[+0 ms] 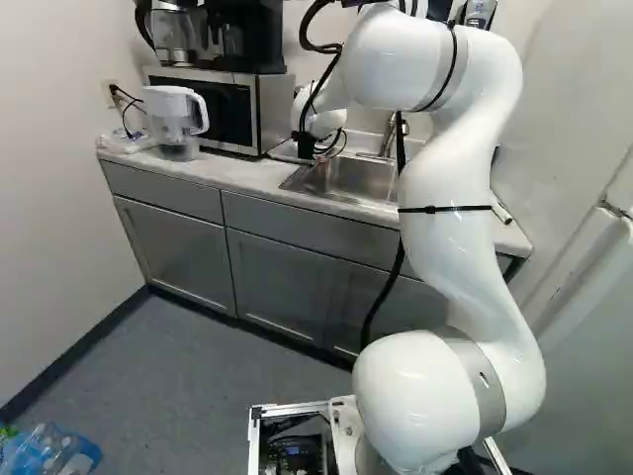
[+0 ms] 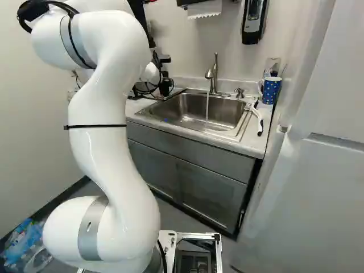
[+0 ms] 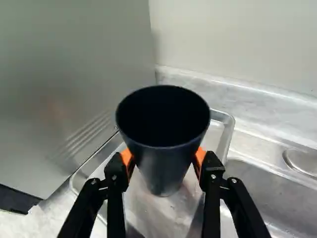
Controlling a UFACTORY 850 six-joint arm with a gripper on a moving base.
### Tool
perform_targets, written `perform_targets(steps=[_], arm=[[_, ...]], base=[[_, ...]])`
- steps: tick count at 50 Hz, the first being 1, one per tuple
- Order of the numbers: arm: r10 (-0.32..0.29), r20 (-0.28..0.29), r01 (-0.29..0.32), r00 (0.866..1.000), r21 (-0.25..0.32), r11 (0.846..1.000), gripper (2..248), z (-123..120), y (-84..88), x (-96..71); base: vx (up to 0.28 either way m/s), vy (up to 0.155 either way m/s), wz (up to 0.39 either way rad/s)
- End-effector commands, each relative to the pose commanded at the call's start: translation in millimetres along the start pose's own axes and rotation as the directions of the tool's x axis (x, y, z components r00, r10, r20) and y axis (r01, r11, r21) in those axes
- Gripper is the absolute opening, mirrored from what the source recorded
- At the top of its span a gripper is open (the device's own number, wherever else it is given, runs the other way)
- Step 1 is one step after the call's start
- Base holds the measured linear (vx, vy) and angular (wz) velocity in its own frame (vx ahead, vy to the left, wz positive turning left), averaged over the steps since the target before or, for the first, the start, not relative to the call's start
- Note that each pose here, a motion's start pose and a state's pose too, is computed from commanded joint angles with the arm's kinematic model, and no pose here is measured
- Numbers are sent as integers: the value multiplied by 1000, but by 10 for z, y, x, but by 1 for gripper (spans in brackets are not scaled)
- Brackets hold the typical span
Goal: Rinse the cup and place it in the tray
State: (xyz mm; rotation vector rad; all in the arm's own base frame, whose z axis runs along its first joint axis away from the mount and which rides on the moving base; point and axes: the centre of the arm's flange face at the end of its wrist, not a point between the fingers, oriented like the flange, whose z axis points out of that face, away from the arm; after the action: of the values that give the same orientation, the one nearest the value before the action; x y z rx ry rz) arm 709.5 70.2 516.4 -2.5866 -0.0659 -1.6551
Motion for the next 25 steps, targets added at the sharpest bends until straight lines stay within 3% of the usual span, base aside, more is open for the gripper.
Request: perform_targets(steps=[1,2,6,7,11,12,25], arm=[[0,0,0,1000,0,1000,140,0,0,0],[0,0,0,1000,0,1000,173,0,0,0],[0,0,0,1000,0,1000,173,0,0,0],[0,0,0,1000,0,1000,207,0,0,0],[0,0,0,1000,0,1000,207,0,0,0],[0,0,0,1000,0,1000,243,0,0,0],[0,-1,0,1000,0,1000,247,-4,0,6]], base=[[0,0,0],[0,0,0],[0,0,0],[0,0,0],[0,0,0],[0,0,0],[0,0,0]])
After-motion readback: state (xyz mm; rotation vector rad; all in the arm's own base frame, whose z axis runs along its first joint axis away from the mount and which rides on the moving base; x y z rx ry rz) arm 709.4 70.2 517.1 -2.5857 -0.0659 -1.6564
